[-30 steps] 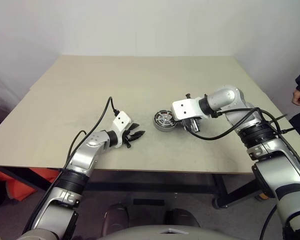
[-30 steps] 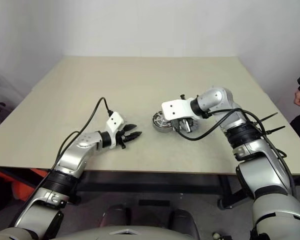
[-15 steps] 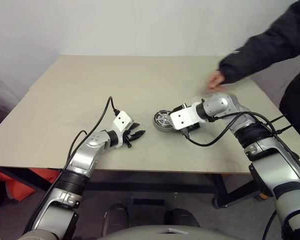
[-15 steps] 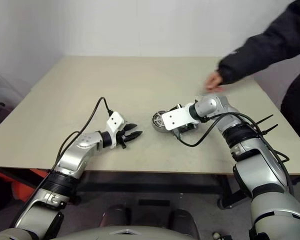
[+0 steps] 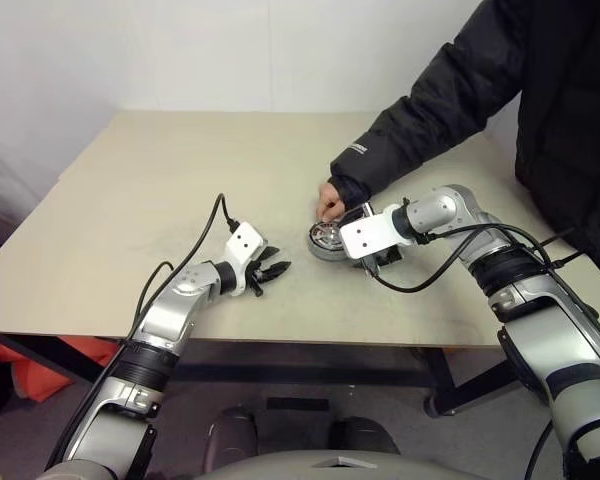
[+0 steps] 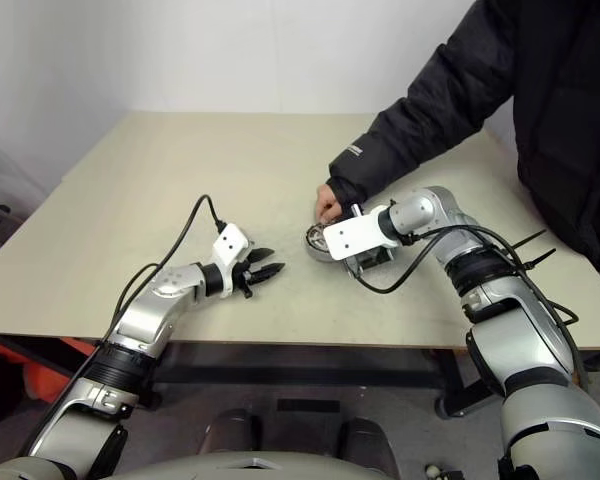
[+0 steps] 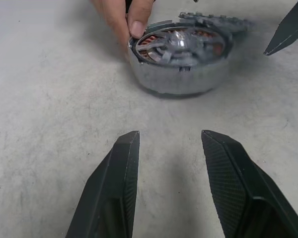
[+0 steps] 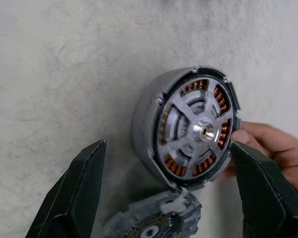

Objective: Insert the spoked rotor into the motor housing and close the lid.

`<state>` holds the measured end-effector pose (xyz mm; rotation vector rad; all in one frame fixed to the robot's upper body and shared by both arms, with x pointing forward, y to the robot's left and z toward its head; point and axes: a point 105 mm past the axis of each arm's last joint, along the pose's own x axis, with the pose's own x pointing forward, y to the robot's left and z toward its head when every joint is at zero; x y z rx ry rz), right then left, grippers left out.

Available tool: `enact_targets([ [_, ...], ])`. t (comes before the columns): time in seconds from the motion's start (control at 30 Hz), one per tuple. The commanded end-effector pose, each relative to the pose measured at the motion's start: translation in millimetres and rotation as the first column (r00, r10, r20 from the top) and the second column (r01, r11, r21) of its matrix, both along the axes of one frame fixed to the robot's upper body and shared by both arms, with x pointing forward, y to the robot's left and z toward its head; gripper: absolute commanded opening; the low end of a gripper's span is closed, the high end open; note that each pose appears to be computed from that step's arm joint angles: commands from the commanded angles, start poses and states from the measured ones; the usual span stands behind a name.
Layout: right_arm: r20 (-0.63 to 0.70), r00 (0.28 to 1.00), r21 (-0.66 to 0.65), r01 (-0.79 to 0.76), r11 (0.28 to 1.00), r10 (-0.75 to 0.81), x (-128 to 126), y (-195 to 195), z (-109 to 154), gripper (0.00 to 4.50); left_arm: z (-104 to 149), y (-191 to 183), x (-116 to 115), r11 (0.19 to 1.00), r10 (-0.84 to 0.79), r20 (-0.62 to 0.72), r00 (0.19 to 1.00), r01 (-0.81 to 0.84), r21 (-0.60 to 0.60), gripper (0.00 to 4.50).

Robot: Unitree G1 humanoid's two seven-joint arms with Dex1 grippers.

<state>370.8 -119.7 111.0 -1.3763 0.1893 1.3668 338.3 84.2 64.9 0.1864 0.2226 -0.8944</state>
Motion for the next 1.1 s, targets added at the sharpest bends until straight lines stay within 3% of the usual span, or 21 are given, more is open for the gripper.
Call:
enact_targets([
  [0.03,0.042,0.999,0.062,-0.005,0.998,0.002,1.1,7.5,15.2,4.49,15.5,-0.4,4.0,1.000,0.003,0.052,0.999,-0.002,-0.015,2.08],
  [0.73,-0.027,0.995,0.199,0.099,0.975,-0.096,-5.9,11.0,16.6,4.49,17.0,9.1,6.4,0.999,0.040,0.058,0.997,-0.039,-0.011,2.08],
  [0.93,0.003,0.981,0.361,0.178,0.916,-0.192,5.6,21.1,33.4,4.49,29.9,19.6,20.0,0.988,0.141,0.090,0.986,-0.135,-0.075,2.08],
  [1.1,-0.086,0.948,0.475,0.311,0.824,-0.308,11.3,25.3,31.9,4.49,41.1,30.5,33.9,0.962,0.247,0.100,0.964,-0.232,-0.144,2.08],
])
